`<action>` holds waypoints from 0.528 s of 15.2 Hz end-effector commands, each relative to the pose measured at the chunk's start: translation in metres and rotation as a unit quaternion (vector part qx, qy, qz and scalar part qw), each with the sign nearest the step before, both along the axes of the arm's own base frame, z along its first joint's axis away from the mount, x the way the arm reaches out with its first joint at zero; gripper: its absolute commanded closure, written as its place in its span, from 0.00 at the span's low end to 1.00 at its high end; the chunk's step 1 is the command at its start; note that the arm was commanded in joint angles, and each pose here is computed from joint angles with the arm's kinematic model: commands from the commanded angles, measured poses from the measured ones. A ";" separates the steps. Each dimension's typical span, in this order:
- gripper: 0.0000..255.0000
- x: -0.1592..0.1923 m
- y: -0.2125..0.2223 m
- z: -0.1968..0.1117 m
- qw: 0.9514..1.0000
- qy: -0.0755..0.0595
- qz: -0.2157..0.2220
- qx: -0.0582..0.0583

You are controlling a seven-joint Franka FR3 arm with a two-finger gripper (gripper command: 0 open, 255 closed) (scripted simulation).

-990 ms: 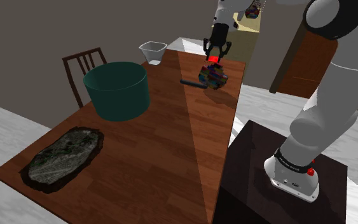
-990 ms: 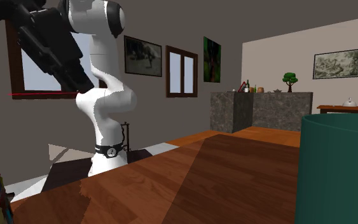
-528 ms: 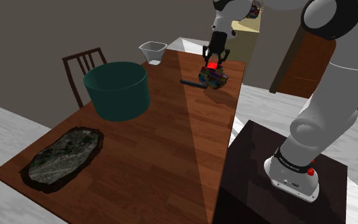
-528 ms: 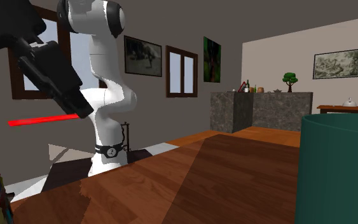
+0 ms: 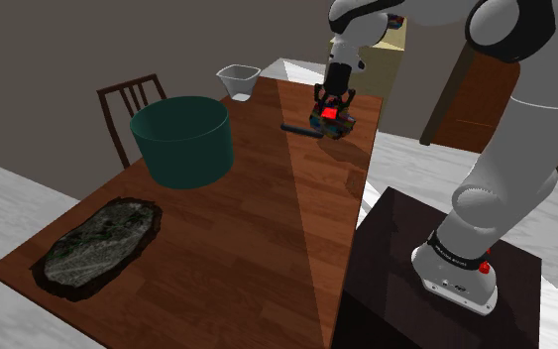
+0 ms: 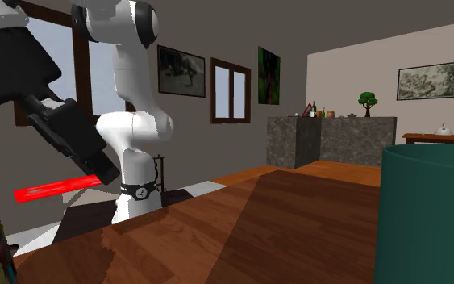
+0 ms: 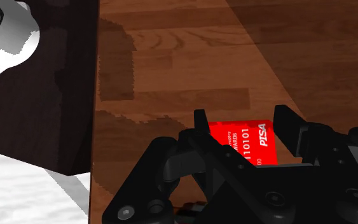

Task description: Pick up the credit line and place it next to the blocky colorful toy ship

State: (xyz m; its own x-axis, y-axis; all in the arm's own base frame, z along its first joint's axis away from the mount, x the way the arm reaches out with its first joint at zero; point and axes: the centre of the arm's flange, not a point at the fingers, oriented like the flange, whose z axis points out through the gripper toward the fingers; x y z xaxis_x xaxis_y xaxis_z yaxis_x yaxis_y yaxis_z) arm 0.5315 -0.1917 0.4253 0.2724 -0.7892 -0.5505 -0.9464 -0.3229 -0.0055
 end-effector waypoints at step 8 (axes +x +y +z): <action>1.00 0.000 0.000 -0.047 1.000 0.000 0.000 0.000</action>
